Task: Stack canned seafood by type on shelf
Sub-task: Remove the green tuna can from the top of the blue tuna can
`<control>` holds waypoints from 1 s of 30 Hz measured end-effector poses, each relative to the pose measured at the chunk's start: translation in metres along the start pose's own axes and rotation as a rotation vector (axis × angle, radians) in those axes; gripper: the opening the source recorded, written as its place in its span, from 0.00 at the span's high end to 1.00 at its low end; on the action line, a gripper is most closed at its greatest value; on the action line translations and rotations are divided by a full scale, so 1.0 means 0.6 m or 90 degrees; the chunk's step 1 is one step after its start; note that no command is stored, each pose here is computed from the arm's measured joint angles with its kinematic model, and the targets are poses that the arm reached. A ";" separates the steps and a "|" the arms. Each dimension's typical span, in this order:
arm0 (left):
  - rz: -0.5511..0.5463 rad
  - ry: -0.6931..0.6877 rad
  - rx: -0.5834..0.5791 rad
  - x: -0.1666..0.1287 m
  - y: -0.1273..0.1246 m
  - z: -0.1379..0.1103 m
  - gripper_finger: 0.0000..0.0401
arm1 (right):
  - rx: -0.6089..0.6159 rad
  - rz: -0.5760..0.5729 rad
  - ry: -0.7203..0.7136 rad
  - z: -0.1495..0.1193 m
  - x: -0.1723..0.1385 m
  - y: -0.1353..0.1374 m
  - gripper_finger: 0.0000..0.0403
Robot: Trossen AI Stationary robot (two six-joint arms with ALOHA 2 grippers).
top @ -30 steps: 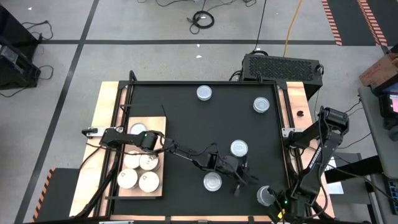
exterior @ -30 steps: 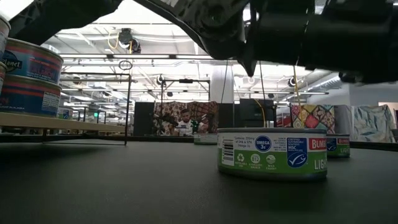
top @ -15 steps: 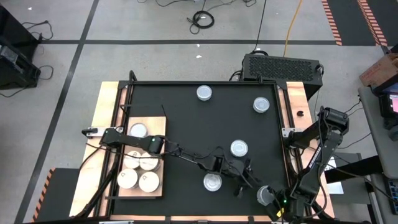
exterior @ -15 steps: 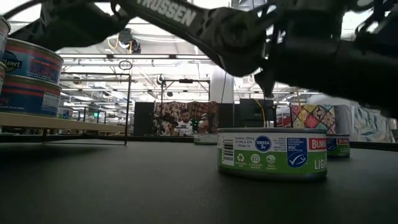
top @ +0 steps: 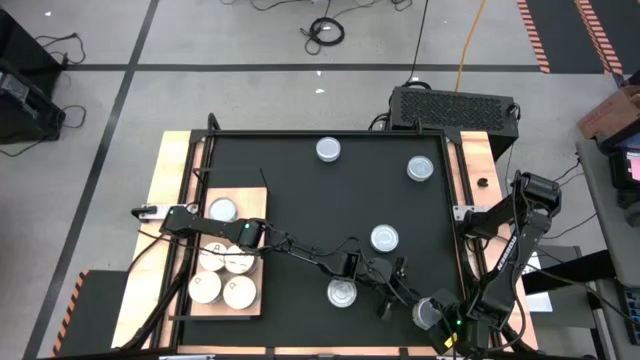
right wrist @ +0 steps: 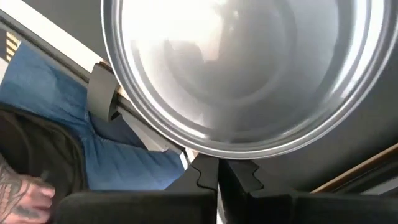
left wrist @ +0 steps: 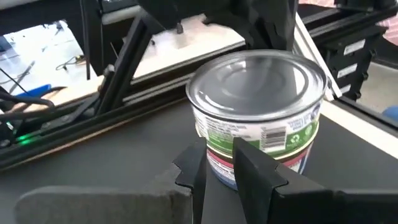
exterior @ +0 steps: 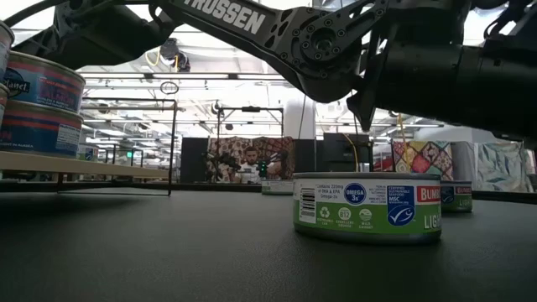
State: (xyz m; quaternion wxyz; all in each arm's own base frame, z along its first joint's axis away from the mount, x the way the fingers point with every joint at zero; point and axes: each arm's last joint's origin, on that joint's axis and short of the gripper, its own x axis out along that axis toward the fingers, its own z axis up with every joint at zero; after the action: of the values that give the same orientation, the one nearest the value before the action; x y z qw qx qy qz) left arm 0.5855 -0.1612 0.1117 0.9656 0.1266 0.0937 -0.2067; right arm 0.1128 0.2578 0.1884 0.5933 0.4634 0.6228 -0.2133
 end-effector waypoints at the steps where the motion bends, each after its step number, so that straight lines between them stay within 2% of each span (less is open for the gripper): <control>1: -0.001 0.002 0.001 0.000 -0.001 0.000 0.80 | 0.001 -0.001 -0.003 0.001 0.000 0.000 1.00; 12: -0.011 0.001 0.003 0.000 -0.001 -0.001 0.80 | -0.036 -0.001 0.001 0.014 -0.003 0.008 1.00; 30: -0.034 -0.005 0.004 0.000 -0.003 0.000 0.80 | -0.032 0.012 -0.004 0.017 -0.021 0.005 1.00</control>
State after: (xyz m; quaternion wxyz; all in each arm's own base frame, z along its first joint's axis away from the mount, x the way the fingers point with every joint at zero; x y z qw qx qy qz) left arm 0.5846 -0.1627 0.1111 0.9597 0.1260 0.0928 -0.2333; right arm 0.1193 0.2470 0.1990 0.6085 0.4538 0.6216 -0.1934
